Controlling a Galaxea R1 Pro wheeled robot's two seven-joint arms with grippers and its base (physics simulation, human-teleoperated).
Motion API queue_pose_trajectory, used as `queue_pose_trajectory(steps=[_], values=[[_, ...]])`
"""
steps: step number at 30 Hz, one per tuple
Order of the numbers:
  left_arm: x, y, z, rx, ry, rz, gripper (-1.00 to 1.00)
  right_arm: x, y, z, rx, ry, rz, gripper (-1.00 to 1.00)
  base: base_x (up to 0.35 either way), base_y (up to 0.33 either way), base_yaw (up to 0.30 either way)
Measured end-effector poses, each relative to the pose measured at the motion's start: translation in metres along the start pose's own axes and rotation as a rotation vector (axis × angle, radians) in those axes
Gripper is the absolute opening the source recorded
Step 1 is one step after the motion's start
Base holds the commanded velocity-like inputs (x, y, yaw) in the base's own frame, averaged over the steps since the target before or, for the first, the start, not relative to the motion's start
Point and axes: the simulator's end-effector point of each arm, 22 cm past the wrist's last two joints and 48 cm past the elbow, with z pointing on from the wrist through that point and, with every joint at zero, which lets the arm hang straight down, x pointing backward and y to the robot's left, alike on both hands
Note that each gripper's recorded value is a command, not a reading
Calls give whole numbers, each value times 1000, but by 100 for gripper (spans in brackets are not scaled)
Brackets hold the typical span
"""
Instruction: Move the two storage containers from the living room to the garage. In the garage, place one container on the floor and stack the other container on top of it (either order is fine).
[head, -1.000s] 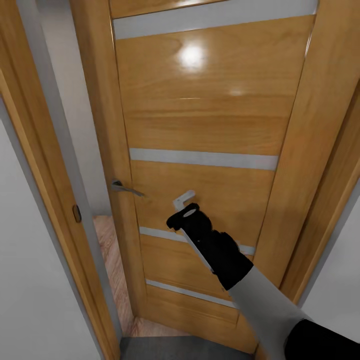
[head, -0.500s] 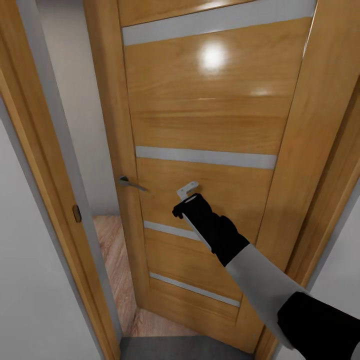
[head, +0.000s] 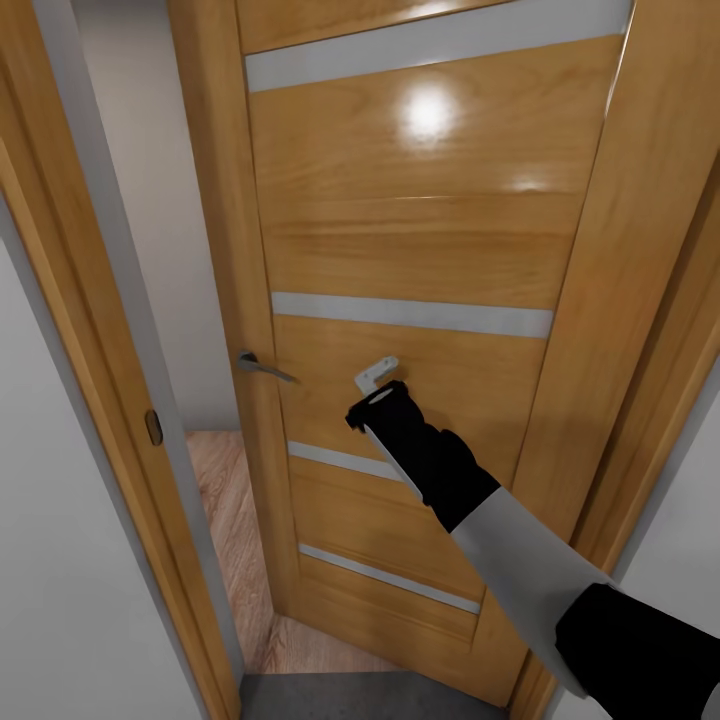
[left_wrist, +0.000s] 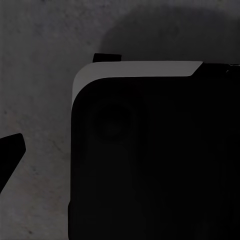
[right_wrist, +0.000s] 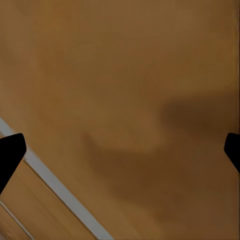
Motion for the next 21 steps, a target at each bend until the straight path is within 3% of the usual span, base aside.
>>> queue_pose_trajectory(steps=[13, 19, 21], values=[[0, 0, 0, -1, 0, 0, 100, -19, 0, -4, -16, -47, 9, 100, 0, 0, 0], [0, 0, 0, 0, 0, 0, 100, -23, 12, -5, -45, -64, -8, 100, 0, 0, 0], [0, 0, 0, 0, 0, 0, 100, -22, 23, -6, -88, -63, -15, 100, 0, 0, 0]])
